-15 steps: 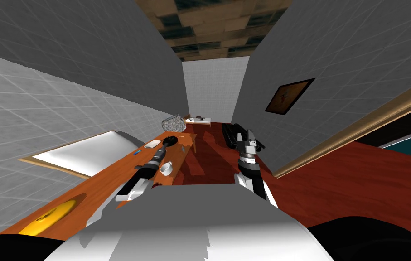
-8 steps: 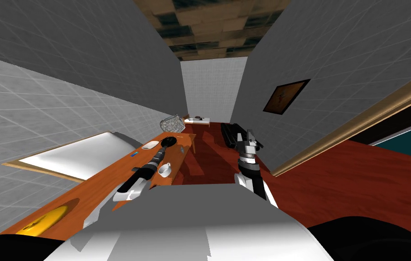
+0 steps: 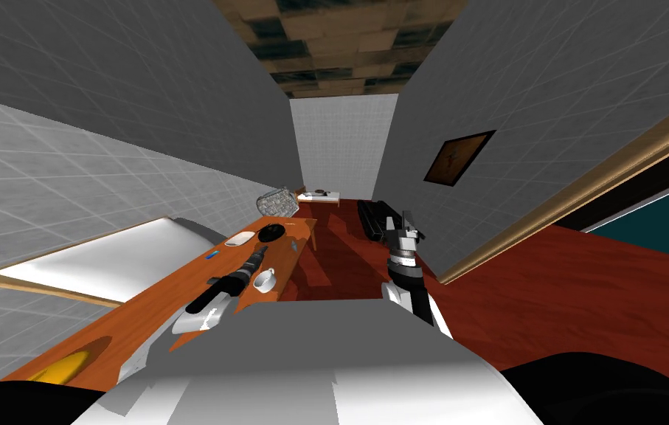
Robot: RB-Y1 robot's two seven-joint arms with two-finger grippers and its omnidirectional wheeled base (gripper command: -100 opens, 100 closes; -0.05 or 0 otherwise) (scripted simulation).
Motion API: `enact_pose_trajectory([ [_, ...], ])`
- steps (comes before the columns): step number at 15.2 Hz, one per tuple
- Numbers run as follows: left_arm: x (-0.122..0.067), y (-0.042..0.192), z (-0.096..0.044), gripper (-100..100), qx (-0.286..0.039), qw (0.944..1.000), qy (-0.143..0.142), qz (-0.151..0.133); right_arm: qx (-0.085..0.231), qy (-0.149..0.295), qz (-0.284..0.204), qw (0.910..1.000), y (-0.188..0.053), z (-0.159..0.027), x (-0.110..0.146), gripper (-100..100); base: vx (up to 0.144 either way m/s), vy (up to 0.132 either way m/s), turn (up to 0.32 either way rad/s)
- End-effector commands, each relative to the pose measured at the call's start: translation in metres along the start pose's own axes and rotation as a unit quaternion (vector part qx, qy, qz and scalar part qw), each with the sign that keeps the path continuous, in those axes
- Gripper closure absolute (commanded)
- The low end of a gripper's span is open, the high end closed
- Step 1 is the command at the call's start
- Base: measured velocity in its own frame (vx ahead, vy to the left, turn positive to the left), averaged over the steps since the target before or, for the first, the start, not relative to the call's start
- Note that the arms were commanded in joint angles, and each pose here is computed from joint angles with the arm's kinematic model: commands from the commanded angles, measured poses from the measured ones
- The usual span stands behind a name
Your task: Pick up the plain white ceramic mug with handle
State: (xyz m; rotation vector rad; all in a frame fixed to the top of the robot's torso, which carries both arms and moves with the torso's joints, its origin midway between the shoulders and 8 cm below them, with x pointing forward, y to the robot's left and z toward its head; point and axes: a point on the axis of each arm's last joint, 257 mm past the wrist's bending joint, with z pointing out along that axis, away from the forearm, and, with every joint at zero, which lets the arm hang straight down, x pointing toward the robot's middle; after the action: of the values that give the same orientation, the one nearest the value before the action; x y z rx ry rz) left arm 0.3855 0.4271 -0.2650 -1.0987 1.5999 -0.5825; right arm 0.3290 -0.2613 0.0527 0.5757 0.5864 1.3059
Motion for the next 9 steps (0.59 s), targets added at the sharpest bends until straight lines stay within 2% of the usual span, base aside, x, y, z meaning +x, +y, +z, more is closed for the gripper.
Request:
enact_pose_trajectory([
  [1, 0.001, 0.016, 0.001, -100, -0.027, 0.9996, 0.007, 0.002, 0.0, 0.0, 0.0, 1.0, 0.0, 0.0, 0.0, 0, 0.016, 0.001, -0.018],
  [2, -0.005, 0.034, 0.0, -100, -0.05, 0.9987, 0.008, 0.006, 0.0, 0.0, 0.0, 1.0, 0.0, 0.0, 0.0, 0, 0.017, -0.001, -0.058],
  [5, -0.002, 0.043, -0.001, -100, -0.068, 0.9976, 0.015, 0.006, 0.0, 0.0, 0.0, 1.0, 0.0, 0.0, 0.0, 0, 0.016, 0.0, -0.026],
  [6, -0.008, 0.061, -0.003, -100, -0.092, 0.9956, 0.017, 0.009, 0.0, 0.0, 0.0, 1.0, 0.0, 0.0, 0.0, 0, 0.013, -0.002, -0.045],
  [8, -0.005, 0.069, -0.004, -100, -0.108, 0.9939, 0.023, 0.008, 0.0, 0.0, 0.0, 1.0, 0.0, 0.0, 0.0, 0, 0.017, -0.001, -0.05],
  [9, -0.01, 0.087, -0.007, -100, -0.131, 0.991, 0.025, 0.01, 0.0, 0.0, 0.0, 1.0, 0.0, 0.0, 0.0, 0, 0.021, -0.002, -0.087],
])
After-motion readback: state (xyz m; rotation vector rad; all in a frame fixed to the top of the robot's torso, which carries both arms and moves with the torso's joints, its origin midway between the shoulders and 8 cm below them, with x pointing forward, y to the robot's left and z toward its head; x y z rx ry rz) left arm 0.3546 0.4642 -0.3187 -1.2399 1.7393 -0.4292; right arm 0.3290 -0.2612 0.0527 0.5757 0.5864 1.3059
